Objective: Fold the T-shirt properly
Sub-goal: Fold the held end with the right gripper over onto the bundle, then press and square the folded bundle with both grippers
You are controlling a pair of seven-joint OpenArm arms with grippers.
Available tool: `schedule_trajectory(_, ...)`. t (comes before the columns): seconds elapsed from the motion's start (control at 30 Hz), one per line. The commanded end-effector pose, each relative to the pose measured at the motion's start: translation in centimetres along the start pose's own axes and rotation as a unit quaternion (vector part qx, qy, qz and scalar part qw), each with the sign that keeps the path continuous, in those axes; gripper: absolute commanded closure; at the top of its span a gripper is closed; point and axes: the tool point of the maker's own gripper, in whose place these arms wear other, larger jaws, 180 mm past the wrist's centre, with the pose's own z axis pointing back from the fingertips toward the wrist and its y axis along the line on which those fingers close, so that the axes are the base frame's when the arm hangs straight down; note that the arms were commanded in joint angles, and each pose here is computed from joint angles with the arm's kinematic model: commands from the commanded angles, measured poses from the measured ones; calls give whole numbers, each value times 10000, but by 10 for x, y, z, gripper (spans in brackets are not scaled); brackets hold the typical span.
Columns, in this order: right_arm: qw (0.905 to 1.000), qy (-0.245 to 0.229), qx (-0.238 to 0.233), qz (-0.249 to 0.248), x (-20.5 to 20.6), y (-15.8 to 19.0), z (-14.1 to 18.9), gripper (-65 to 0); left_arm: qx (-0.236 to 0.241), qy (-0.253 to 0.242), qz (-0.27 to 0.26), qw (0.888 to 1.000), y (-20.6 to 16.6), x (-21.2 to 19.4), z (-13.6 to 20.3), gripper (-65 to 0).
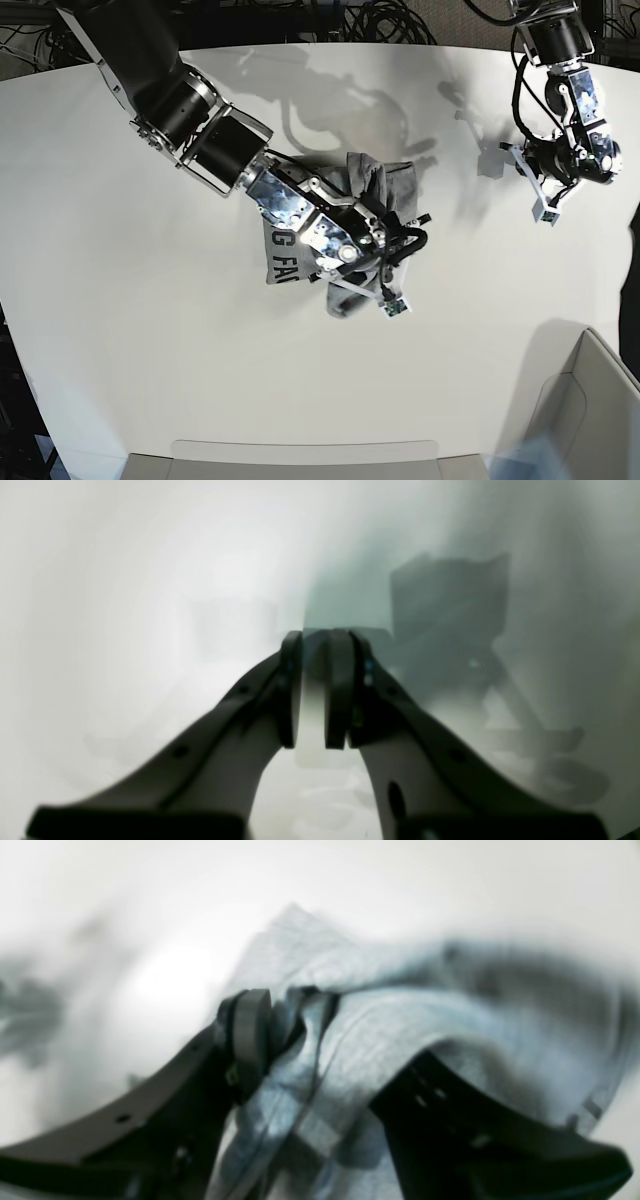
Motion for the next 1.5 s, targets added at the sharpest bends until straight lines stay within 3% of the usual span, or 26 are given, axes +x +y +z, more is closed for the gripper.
schedule_trajectory(0.0,9998,-165,-26,78,26,7,12,-232,-38,127,-12,9999,-3,-5,-1,-95)
schedule_trajectory(0.17,9992,-73,-43,393,19,26,18,-232,-38,127,-12,9999,-3,-5,-1,-95)
schedule_trajectory(0.4,9905,-617,407,1156,16,78,47,-232,-46,116,-17,9999,-3,-4,-1,-95)
schedule_trajectory(0.53,9859,-994,339,1302,26,82,61,-231,-94,159,-171,9997,-11,-2,-4,-95)
schedule_trajectory(0.67,9818,-1496,-93,1170,35,52,77,-210,-34,31,-161,9999,-8,4,1,-92)
schedule_trajectory(0.8,9824,-1829,-275,265,45,-7,99,-73,210,-923,-447,9945,-13,48,32,-41)
schedule_trajectory(0.87,9815,-1881,-362,69,41,-38,106,0,290,-1694,-658,9829,-34,78,61,0)
schedule_trajectory(0.97,9826,-1804,-397,185,30,-85,111,0,350,-2611,-990,9596,-69,96,103,0)
schedule_trajectory(1.03,9830,-1782,-388,230,22,-112,113,0,139,-3021,-1015,9477,-93,107,112,0)
schedule_trajectory(1.13,9822,-1755,-400,535,15,-132,116,0,-196,-3199,-1231,9392,-121,117,108,0)
schedule_trajectory(1.27,9863,-1202,-503,1016,-4,-151,90,0,-835,-3166,-1954,9245,-184,119,100,0)
schedule_trajectory(1.37,9850,-1182,-458,1175,-7,-152,71,0,-904,-3159,-1995,9231,-191,118,99,0)
schedule_trajectory(1.47,9899,-1016,-228,959,-20,-150,39,0,-962,-3088,-2041,9240,-195,115,95,0)
